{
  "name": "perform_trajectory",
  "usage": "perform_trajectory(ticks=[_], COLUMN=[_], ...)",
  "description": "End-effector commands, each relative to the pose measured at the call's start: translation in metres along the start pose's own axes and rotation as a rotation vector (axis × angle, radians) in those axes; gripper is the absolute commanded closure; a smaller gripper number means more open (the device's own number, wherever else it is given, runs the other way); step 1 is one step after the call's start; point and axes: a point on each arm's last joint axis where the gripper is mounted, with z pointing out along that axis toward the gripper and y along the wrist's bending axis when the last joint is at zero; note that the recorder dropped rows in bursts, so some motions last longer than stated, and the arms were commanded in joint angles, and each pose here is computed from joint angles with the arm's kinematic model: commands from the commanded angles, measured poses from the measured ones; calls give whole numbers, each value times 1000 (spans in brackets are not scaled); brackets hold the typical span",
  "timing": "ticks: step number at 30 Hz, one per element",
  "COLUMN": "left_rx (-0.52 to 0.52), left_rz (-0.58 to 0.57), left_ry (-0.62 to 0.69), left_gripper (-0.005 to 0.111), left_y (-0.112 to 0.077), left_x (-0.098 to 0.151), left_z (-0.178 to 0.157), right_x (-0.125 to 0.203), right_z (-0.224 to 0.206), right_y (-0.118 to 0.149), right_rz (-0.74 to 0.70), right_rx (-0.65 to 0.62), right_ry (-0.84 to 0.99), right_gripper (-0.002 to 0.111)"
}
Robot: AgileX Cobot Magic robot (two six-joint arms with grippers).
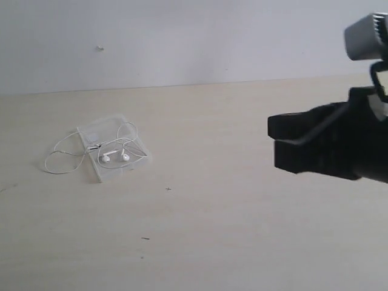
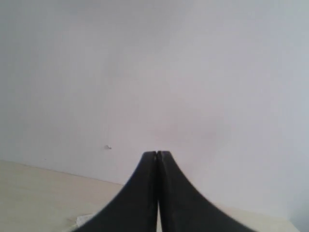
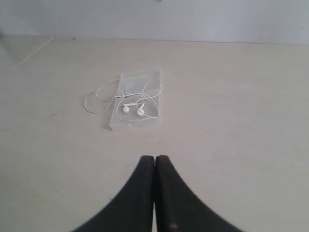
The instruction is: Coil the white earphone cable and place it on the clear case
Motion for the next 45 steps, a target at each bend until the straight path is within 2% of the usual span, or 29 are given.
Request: perform_trajectory(ticks=[1, 5, 10, 17, 21, 26, 32, 33, 34, 35, 38, 39, 41, 43, 45], left_rx=[4, 42, 50, 69, 83, 44, 11, 8, -9, -19, -11, -15, 10, 23, 9], left_rz=[-13, -43, -14, -76, -163, -149, -132, -99, 47, 117, 108, 129, 153, 208, 279], left_ry=[34, -3, 73, 73, 253, 430, 535, 534, 518, 513, 442, 373, 144, -56, -90], left_gripper=[107, 107, 107, 107, 107, 107, 107, 107, 107, 107, 107, 107, 107, 107, 107], left_y=[3, 5, 5, 11, 9, 12, 15, 16, 21, 23, 22, 23, 23, 32, 42], left_x=[13, 20, 30, 47, 64, 79, 88, 88, 87, 86, 81, 76, 64, 70, 87], left_z=[-25, -39, -37, -22, -24, -29, -33, -33, -33, -32, -29, -26, -15, 0, 8], right_x=[16, 25, 32, 40, 41, 41, 41, 41, 41, 41, 41, 41, 41, 41, 41], right_z=[-20, -35, -55, -76, -78, -78, -78, -78, -78, -78, -78, -78, -78, -78, -78], right_y=[-6, -10, -14, -18, -18, -18, -18, -18, -18, -18, -18, -18, -18, -18, -18], right_rz=[0, 12, 8, 18, 28, 28, 28, 28, 28, 28, 28, 28, 28, 28, 28], right_rx=[-14, -5, 7, 17, 13, 13, 13, 13, 13, 13, 13, 13, 13, 13, 13], right_ry=[-45, -46, -58, -81, -87, -87, -87, -87, -87, -87, -87, -87, -87, -87, -87], right_gripper=[107, 107, 107, 107, 107, 107, 107, 107, 107, 107, 107, 107, 107, 107, 107])
